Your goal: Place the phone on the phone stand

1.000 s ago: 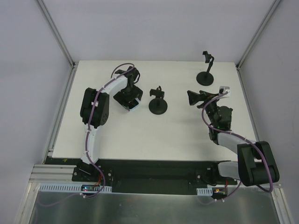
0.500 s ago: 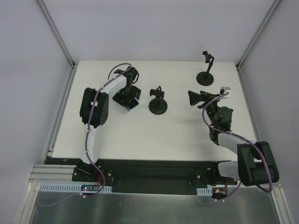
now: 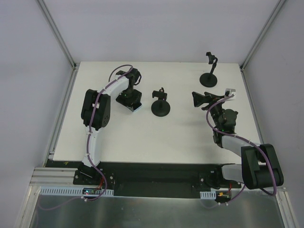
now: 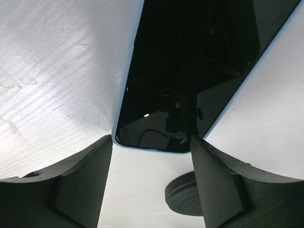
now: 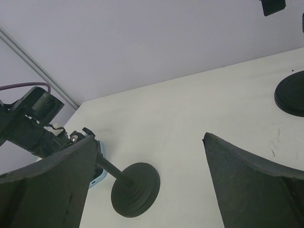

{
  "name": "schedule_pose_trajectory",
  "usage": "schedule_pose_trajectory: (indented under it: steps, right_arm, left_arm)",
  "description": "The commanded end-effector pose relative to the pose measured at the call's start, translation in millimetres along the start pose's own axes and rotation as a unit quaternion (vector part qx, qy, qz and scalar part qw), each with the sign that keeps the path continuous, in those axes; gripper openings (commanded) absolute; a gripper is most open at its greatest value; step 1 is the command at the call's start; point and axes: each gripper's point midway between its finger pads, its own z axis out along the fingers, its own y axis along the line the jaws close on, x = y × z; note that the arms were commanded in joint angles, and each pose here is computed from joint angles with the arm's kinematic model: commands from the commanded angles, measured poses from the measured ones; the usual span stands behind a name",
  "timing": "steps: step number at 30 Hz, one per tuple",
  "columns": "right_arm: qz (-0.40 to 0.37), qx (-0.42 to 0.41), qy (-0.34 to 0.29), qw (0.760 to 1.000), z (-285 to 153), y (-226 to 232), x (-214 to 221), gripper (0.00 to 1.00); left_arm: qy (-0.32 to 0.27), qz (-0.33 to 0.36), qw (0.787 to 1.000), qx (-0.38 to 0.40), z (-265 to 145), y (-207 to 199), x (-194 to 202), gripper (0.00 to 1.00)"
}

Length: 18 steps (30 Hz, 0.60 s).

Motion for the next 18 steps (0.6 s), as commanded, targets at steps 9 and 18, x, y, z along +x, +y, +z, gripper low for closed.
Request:
schedule_pose_trajectory:
  steps: [9,18]
  right_arm:
    - [0.0,-0.02,-0.035,0.999,-0.8,7.4,-17.9,0.96]
    - [0.004,-0.024,-0.034,0.999,0.2,8.4,-17.5,0.96]
  left_arm:
    - [-0.009,0.024,0.999,0.044,-24.7,-34.9,5.1,0.71]
    - [-0.017,-0.028,0.999,0.031,-29.3,-20.7,-3.7,0.99]
